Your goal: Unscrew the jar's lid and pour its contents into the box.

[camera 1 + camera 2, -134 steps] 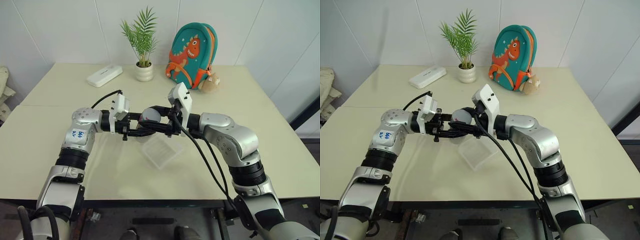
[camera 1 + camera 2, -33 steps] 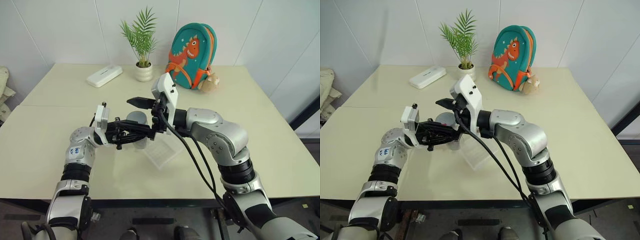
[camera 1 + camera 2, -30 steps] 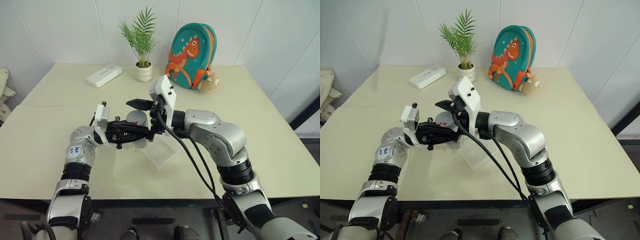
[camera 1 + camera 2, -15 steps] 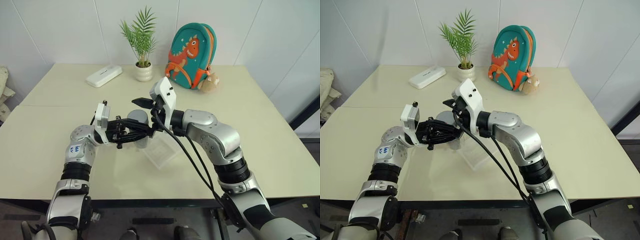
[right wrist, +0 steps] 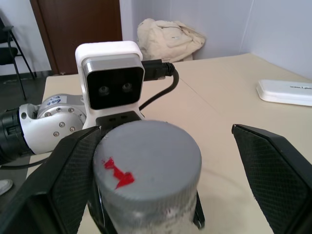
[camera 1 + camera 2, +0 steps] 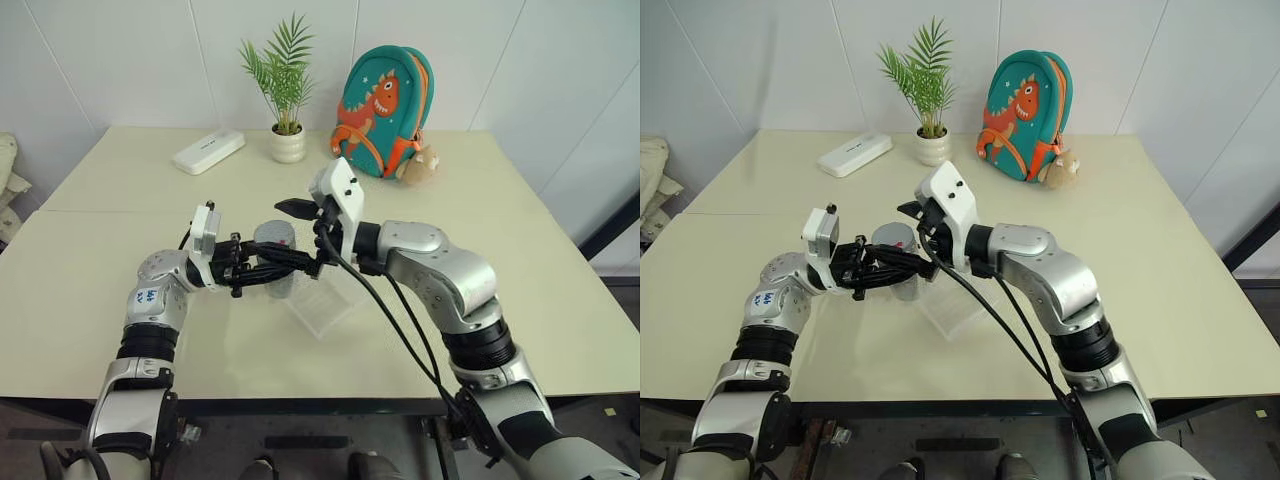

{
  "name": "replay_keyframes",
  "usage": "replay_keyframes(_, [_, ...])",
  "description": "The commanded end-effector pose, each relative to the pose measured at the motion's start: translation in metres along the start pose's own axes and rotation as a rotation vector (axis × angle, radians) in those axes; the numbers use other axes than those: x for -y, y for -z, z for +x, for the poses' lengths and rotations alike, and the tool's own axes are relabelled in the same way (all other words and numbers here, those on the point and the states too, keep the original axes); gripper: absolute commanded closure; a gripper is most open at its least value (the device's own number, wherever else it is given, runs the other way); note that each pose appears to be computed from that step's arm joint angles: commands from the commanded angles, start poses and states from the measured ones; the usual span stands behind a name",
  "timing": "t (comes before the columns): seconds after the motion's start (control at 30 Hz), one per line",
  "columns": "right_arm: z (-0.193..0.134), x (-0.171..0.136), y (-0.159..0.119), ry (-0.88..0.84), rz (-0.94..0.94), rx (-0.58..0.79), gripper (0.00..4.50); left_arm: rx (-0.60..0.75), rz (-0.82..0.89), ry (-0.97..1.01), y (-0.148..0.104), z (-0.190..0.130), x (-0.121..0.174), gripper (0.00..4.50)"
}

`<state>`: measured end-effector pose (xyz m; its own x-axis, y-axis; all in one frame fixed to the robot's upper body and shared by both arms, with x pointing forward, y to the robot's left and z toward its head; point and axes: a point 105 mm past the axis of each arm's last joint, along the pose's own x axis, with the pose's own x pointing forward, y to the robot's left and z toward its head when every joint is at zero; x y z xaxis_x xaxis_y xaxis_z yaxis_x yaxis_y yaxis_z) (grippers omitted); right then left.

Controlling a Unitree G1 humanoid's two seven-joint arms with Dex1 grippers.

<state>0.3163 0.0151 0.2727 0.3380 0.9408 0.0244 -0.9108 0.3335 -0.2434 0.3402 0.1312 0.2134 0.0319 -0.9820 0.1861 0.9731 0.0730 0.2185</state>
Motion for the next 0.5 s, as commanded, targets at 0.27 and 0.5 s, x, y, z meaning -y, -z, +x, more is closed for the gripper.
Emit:
replay_keyframes(0.27, [-0.036, 0.006, -0.016, 0.084, -0.006, 0.022, 0.04, -0.008, 0.034, -0.008, -0.010, -0.006, -0.003, 2.49])
replay_keyframes(0.5, [-0.050, -0.004, -0.031, 0.040, 0.008, 0.059, 0.04, -0.014, 0.034, -0.009, -0.010, -0.007, -0.004, 2.49])
